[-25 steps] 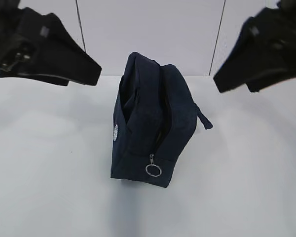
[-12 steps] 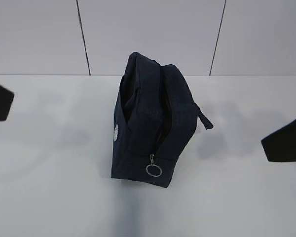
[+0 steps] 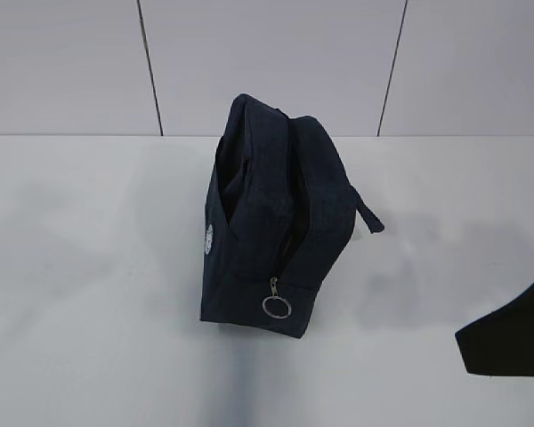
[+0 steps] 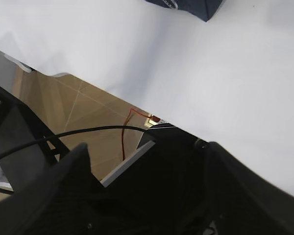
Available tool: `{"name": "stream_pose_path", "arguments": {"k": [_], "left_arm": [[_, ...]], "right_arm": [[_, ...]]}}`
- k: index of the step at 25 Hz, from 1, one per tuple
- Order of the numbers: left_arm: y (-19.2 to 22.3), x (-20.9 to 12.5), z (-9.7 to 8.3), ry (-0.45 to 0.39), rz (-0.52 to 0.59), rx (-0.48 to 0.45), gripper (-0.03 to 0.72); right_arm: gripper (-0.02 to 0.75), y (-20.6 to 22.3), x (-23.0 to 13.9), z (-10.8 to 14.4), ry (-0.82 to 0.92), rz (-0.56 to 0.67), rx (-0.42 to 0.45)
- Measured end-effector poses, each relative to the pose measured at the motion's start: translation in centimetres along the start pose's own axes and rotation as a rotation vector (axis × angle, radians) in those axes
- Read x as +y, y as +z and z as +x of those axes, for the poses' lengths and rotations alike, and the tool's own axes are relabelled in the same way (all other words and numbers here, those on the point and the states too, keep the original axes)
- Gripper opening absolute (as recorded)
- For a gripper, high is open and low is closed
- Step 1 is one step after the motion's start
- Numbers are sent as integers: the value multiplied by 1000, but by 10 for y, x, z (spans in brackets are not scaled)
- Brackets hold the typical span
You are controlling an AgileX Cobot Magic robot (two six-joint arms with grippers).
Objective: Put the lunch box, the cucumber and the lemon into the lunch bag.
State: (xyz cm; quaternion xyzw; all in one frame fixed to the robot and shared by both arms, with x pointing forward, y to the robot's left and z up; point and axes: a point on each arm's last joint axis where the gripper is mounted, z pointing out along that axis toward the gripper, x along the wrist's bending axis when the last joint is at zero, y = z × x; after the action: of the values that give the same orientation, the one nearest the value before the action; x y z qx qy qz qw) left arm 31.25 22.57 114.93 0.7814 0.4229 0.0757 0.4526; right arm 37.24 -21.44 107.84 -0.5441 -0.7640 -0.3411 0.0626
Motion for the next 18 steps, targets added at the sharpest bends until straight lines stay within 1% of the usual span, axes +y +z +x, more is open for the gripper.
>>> {"name": "stream_pose_path", "arguments": {"k": [2, 4, 9, 12, 14, 16, 18], "left_arm": [[0, 0, 2, 10, 3, 24, 472], [0, -1, 5, 23, 7, 50, 472], [1, 0, 6, 30, -6, 62, 466], [1, 0, 6, 31, -8, 63, 465], [1, 0, 6, 31, -8, 63, 465], [1, 0, 6, 32, -7, 65, 465], [1, 0, 6, 30, -8, 65, 465]], "right_arm": [[559, 1, -6, 0, -1, -22, 9], [559, -2, -14, 1, -17, -72, 17], [559, -9, -32, 1, -71, -194, -3], [559, -12, -31, 0, -79, -252, -14], [559, -13, -28, 1, -64, -291, -3], [559, -13, -27, 2, -62, -309, 10], [552, -11, -26, 2, -113, -308, 16]]}}
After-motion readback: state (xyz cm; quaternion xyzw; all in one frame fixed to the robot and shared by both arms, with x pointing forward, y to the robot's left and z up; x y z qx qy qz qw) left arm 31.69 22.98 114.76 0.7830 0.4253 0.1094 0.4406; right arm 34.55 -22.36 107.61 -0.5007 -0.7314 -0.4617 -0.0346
